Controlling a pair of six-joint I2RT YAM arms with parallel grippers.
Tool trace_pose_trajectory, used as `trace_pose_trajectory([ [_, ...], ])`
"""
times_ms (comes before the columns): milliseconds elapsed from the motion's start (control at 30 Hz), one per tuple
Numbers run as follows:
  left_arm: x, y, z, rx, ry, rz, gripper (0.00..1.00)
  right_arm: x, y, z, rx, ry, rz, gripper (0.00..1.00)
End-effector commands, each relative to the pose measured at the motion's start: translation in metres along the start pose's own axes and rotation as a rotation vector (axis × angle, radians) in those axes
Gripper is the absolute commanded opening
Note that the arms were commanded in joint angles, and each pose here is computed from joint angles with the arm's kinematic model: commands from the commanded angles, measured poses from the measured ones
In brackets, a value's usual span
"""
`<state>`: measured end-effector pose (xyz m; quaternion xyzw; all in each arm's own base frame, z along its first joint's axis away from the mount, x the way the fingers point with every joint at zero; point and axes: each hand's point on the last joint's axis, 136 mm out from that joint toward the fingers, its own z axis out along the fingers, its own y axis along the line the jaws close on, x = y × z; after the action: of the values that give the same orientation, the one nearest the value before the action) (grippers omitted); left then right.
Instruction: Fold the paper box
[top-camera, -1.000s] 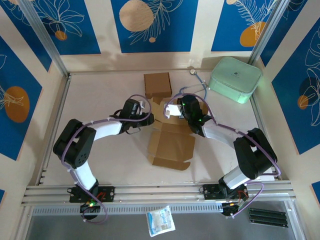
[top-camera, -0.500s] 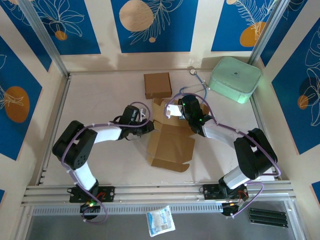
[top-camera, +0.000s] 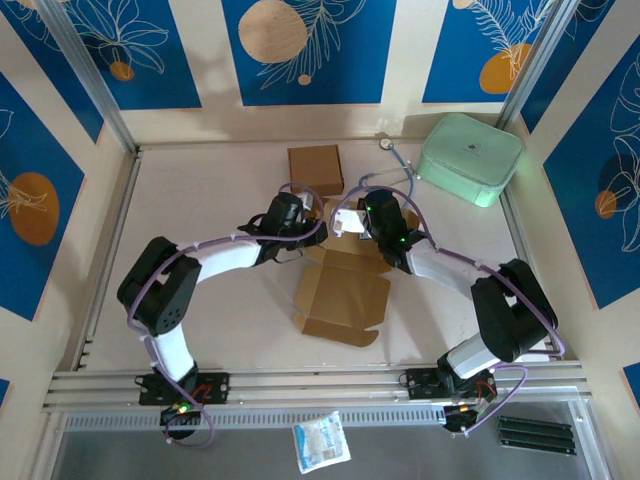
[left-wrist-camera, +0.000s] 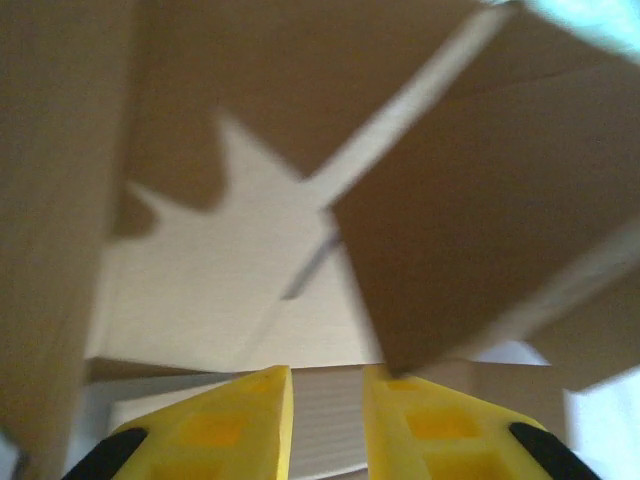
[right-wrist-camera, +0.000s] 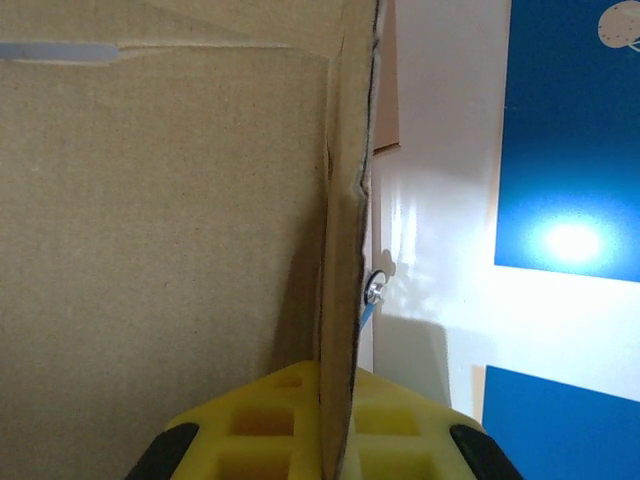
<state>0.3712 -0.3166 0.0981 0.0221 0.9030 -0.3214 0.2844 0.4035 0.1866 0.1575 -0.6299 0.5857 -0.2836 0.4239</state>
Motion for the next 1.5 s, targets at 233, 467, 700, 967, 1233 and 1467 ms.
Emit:
trace_pose_trajectory([
  [233,0.013,0.048,0.016,-0.149,0.108,0.049,0.43,0.000,-0.008,-0.009,0.018,-0.002,0.021,0.07],
  [467,0.033,0.046,0.022,-0.121,0.250,0.013,0.45,0.001,-0.013,-0.009,0.028,0.006,0.018,0.07],
  [700,0.038,0.029,0.014,-0.047,0.293,-0.033,0.34,0.004,-0.023,-0.004,0.062,0.034,0.012,0.07],
  [967,0.023,-0.006,0.000,0.098,0.256,-0.115,0.27,0.004,-0.042,-0.001,0.141,0.056,0.015,0.03],
  [1233,0.032,-0.021,0.008,0.205,0.270,-0.192,0.25,0.006,-0.038,0.001,0.128,0.061,0.048,0.03],
  [1467,0.052,-0.046,0.022,0.250,0.308,-0.137,0.25,0.008,-0.036,0.002,0.122,0.070,0.066,0.03],
])
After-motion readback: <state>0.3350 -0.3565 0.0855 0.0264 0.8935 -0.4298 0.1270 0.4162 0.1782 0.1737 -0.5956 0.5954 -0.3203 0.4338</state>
